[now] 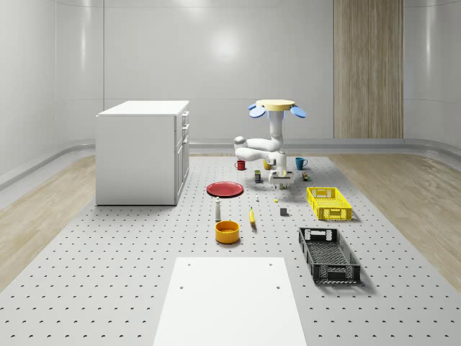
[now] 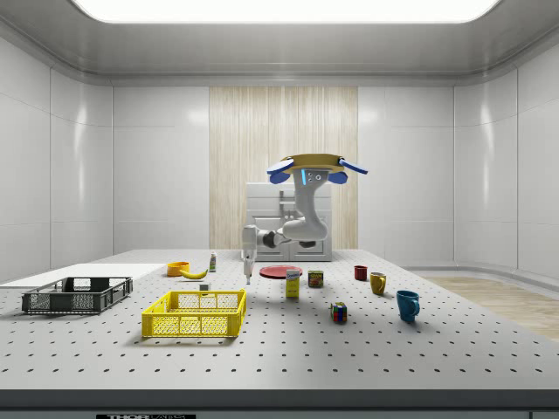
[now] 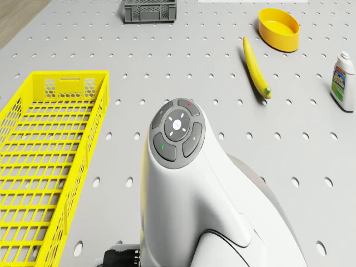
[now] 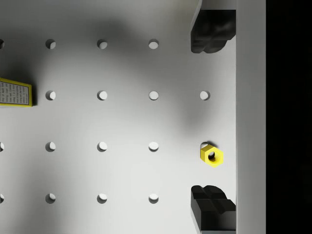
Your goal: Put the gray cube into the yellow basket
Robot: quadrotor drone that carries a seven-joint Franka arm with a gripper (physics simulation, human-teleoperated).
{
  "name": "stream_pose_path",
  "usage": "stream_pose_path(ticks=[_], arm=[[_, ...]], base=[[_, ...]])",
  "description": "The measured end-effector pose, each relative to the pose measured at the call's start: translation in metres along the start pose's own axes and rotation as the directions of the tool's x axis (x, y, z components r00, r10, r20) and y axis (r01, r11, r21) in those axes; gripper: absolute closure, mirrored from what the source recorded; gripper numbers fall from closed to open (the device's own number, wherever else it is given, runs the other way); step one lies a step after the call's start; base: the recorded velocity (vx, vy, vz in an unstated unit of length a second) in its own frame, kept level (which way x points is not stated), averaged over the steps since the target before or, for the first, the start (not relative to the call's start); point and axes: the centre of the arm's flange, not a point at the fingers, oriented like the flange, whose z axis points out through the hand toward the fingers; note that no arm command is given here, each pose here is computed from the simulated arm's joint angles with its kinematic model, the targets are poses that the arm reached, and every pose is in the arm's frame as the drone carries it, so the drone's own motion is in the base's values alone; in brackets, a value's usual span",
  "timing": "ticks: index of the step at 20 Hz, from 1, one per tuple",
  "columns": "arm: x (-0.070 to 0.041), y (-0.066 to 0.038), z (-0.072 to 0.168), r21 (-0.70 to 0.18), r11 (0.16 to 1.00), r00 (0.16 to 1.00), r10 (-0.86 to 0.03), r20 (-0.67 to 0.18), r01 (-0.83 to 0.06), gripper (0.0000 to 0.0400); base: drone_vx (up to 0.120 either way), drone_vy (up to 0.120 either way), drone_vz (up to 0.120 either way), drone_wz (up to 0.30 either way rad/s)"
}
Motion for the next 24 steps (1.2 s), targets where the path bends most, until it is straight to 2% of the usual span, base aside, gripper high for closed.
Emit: stream_pose_path(ticks=[3, 8, 10, 24], arm=[[0.0000, 0.0000, 0.0000, 0.000, 1.000, 1.000, 0.000, 0.000, 0.000, 0.0000], [0.0000, 0.0000, 0.0000, 0.000, 1.000, 1.000, 0.000, 0.000, 0.000, 0.0000], [0.0000, 0.0000, 0.0000, 0.000, 1.000, 1.000, 0.000, 0.000, 0.000, 0.0000], [0.0000, 0.0000, 0.0000, 0.000, 1.000, 1.000, 0.000, 0.000, 0.000, 0.0000]], base=[[0.120, 0.000, -0.013, 0.000], [0.120, 0.000, -0.104, 0.000], [0.120, -0.100, 0.000, 0.000], [0.120, 0.000, 0.000, 0.000]])
